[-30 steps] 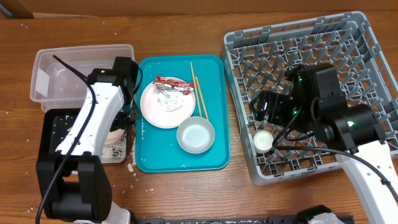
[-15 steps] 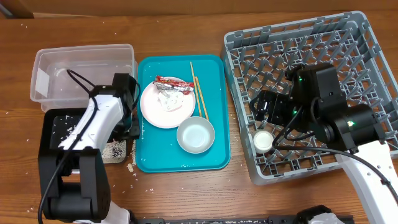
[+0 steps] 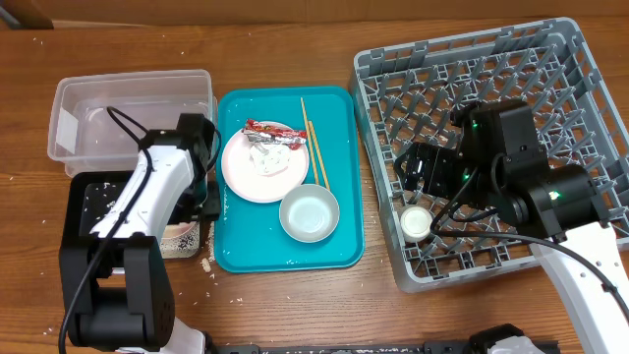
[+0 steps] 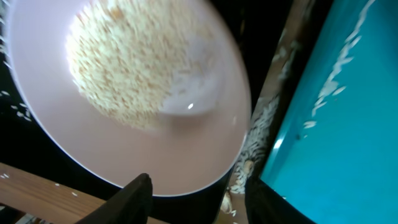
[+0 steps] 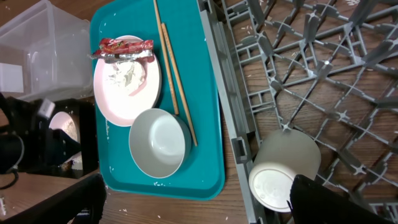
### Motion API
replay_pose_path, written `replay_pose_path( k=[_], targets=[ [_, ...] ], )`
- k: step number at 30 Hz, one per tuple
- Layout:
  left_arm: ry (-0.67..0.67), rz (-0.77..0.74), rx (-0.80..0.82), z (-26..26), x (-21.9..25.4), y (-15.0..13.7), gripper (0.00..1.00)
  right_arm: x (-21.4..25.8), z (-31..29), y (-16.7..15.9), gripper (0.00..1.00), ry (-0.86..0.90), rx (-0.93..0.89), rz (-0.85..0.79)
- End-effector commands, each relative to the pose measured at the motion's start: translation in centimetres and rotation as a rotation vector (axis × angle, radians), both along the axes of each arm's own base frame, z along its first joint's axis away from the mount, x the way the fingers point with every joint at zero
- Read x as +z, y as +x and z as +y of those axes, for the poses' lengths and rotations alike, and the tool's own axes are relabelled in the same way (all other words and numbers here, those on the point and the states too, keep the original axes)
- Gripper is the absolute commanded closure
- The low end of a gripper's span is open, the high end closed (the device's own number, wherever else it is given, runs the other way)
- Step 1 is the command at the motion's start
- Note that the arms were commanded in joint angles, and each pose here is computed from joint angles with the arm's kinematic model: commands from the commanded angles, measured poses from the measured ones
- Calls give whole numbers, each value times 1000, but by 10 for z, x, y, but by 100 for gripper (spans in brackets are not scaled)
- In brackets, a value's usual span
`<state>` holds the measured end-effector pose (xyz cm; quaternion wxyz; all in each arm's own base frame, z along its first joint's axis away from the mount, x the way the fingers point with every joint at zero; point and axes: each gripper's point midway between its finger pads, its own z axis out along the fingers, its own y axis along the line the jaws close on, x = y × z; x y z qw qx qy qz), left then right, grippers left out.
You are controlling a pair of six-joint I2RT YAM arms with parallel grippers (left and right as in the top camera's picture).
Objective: Sort waste into correct bins and load items into the dishwasher
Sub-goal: 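Shake the inverted pink bowl over the black tray to empty it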
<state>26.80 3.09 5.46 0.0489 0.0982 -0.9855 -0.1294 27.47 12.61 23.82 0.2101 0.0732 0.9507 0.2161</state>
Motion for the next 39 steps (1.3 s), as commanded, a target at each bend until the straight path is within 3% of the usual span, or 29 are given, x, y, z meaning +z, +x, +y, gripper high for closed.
replay_pose_path(
  k=[1, 6, 9, 15, 20, 28, 34, 39],
  targets=[
    [-5, -49, 13, 4, 15, 12, 47, 7, 1, 4, 4, 10, -2, -21],
    [-17, 3, 92, 18, 16, -4, 45, 8, 2, 4, 4, 10, -2, -23],
    [-127, -6, 97, 3, 9, -1, 46, 9, 2, 7, 4, 15, -2, -36],
    [-84, 33, 112, 9, -2, -15, 48, 8, 3, 9, 4, 15, -2, -35],
    [-138, 73, 88, -1, -10, -26, 50, 5, 4, 11, 4, 13, -2, -27],
    [84, 16, 239, 41, -8, -26, 42, 3, 4, 11, 4, 12, 0, -15],
    [-36, -21, 203, 30, -15, -13, 53, 3, 4, 11, 4, 12, 0, -15],
    [-162, -20, 99, 11, -18, -7, 53, 3, 4, 11, 4, 12, 0, -15]
  ],
)
